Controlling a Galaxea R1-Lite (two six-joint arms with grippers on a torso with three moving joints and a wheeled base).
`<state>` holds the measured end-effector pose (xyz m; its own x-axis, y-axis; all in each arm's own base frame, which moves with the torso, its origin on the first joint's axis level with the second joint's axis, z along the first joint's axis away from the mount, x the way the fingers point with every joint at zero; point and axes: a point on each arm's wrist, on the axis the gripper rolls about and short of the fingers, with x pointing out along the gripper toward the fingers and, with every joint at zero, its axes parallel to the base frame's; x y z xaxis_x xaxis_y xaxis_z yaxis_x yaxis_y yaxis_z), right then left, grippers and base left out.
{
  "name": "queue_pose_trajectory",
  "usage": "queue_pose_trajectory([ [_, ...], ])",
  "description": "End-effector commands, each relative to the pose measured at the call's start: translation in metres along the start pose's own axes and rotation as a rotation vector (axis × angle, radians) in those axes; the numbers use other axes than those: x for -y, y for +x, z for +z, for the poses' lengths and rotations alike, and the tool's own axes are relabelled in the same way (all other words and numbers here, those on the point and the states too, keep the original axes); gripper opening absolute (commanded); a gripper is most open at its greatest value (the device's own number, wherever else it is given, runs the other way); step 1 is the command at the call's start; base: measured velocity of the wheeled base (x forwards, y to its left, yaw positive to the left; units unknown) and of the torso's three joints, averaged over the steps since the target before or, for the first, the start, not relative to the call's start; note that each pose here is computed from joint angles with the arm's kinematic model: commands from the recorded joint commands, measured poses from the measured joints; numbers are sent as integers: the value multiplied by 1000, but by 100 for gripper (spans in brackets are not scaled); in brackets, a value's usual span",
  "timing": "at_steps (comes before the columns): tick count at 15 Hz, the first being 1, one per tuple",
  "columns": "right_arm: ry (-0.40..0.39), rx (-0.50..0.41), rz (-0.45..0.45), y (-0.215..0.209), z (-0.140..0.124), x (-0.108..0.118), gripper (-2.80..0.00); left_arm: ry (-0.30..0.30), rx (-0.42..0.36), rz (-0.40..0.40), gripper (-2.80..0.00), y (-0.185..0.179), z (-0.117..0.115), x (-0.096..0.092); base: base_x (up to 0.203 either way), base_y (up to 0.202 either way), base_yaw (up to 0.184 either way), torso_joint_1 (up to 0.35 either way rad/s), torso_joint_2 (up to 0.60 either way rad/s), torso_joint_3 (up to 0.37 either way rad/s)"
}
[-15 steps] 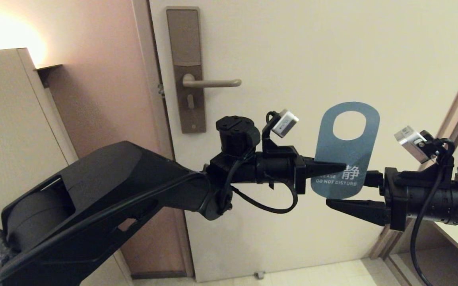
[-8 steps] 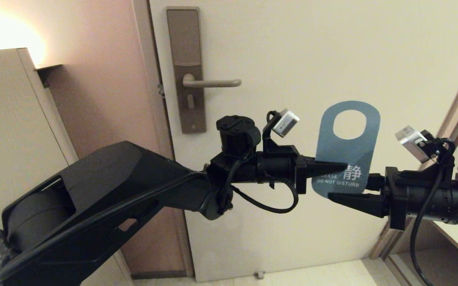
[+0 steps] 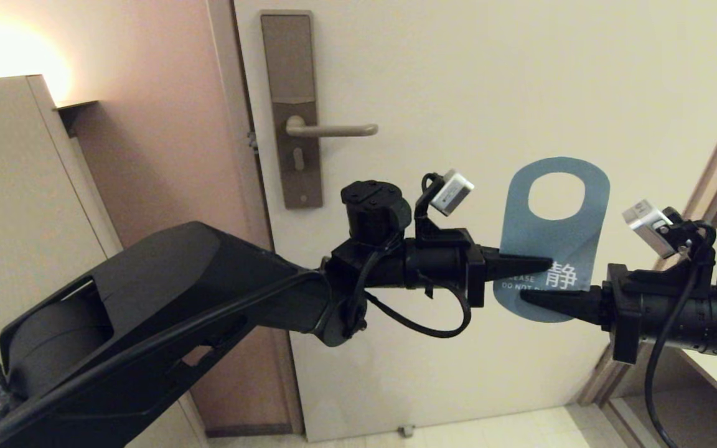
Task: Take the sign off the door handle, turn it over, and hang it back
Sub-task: Hand it to the other hand
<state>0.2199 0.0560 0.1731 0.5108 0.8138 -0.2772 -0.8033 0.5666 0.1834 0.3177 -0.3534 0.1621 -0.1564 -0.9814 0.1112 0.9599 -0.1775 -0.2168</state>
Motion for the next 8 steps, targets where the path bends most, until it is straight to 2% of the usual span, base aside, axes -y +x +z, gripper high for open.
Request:
queue_pose_trajectory([
  [1, -6, 5, 7, -1, -2, -2, -280, 1, 1, -6, -280, 1, 0, 1, 0, 0, 0, 0, 0, 0],
  [8, -28, 27, 5, -4, -3, -5, -280, 0, -4, -23, -280, 8, -3, 7, 0, 0, 0, 0, 0, 0],
])
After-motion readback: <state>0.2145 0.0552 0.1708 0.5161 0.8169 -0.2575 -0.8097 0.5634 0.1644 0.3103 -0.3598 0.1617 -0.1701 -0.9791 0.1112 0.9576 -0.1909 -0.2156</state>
